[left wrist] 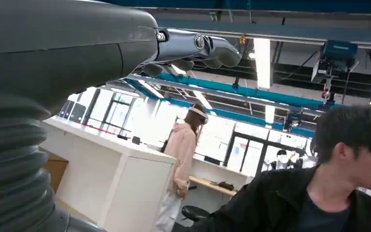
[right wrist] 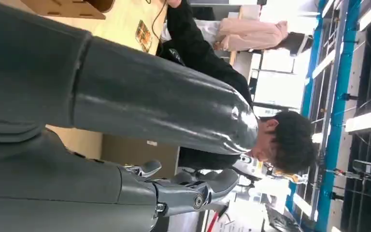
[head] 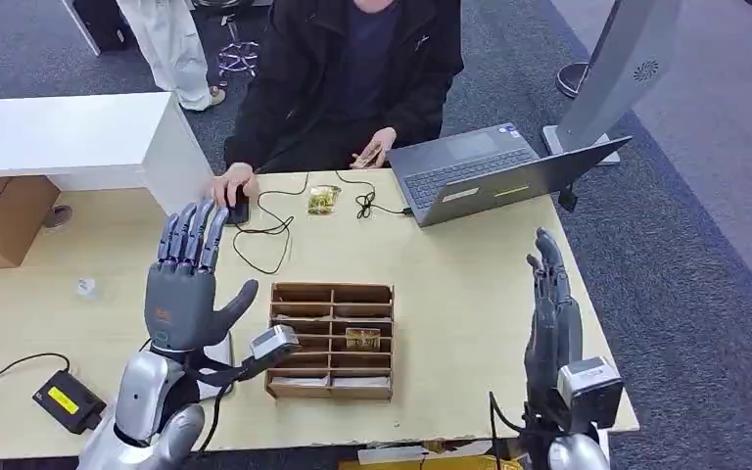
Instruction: Pass the card to the sensor for recognition and then transmit it.
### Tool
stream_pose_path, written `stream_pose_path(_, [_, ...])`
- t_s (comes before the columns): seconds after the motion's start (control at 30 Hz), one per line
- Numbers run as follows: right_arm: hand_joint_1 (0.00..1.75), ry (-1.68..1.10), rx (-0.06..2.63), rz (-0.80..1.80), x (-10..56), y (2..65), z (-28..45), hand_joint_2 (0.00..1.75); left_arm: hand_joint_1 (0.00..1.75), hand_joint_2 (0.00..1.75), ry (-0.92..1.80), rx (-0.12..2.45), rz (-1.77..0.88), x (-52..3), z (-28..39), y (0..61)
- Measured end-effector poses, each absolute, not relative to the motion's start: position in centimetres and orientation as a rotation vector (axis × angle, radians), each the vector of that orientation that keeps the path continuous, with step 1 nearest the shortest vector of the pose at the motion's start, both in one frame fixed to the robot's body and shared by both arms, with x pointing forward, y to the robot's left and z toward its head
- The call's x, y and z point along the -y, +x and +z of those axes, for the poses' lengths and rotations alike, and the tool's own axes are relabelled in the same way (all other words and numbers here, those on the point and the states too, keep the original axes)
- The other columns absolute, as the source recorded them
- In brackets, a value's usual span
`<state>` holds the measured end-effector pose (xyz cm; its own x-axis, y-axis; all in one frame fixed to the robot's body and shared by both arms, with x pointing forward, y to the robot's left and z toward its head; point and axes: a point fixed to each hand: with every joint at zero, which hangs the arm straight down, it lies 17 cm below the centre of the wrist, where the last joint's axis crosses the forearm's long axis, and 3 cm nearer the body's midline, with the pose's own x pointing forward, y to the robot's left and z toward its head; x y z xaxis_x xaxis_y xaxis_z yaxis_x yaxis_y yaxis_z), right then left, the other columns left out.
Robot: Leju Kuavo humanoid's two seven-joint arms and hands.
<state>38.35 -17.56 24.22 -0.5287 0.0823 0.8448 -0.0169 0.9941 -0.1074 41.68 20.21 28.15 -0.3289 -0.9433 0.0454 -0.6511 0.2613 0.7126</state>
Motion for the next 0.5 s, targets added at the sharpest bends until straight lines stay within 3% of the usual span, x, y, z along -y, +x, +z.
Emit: stream_pose_path(0.5, [0.0, -0.072, 2.12, 0.13, 18.4, 38.0, 23.9, 0.0, 0.0, 1.75, 1.154, 1.966, -1.033, -18.3, 24.3, 42.6])
